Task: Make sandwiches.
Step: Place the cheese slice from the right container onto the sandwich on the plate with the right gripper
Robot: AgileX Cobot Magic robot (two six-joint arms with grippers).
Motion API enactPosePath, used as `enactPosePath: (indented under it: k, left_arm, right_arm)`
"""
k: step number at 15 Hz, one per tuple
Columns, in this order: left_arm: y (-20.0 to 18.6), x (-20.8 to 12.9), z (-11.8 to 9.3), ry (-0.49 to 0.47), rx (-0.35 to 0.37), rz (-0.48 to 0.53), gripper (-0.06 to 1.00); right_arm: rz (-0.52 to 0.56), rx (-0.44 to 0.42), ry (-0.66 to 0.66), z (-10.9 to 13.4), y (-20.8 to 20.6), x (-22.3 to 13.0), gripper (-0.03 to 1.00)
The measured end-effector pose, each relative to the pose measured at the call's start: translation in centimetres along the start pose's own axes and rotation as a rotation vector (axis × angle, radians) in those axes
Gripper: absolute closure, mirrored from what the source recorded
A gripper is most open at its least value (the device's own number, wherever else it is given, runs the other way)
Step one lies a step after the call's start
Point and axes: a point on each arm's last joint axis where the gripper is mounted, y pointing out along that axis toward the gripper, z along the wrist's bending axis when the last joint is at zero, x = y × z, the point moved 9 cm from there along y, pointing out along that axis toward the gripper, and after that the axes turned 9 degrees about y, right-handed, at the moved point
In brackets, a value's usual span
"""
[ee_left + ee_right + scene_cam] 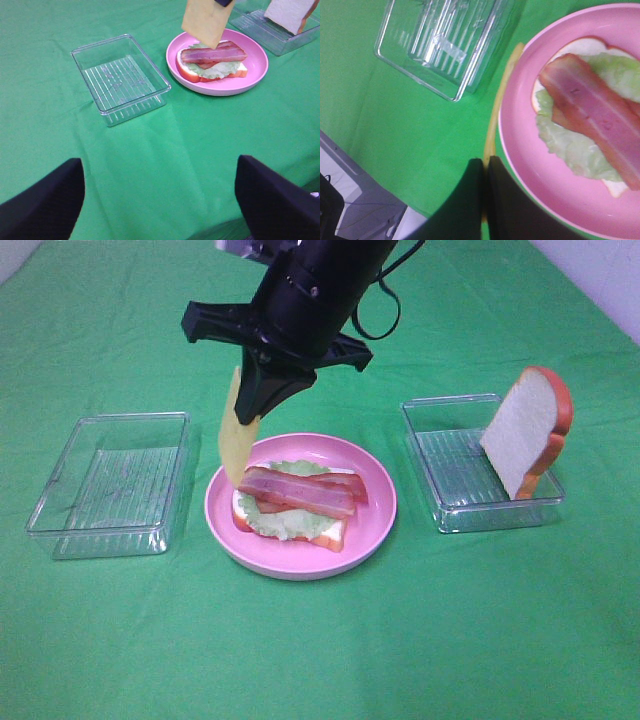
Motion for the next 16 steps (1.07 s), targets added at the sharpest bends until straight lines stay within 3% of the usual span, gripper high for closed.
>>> enactPosePath:
  k: [4,12,16]
  left_arm:
    - [0.0,0.0,0.0,0.000,0.000,0.000,0.17]
    - [0.0,0.0,0.0,0.000,0.000,0.000,0.17]
    - [0.0,0.0,0.0,0.000,0.000,0.000,0.17]
  right_arm:
    - [0.047,-0.042,0.050,-2.3,4.1,-0.3,0.97]
    - [0.069,-0.105,0.087,-5.0,6.3,0.0,0.97]
    - [0.024,-0.266,0.117,-7.9,5.8,0.6,0.97]
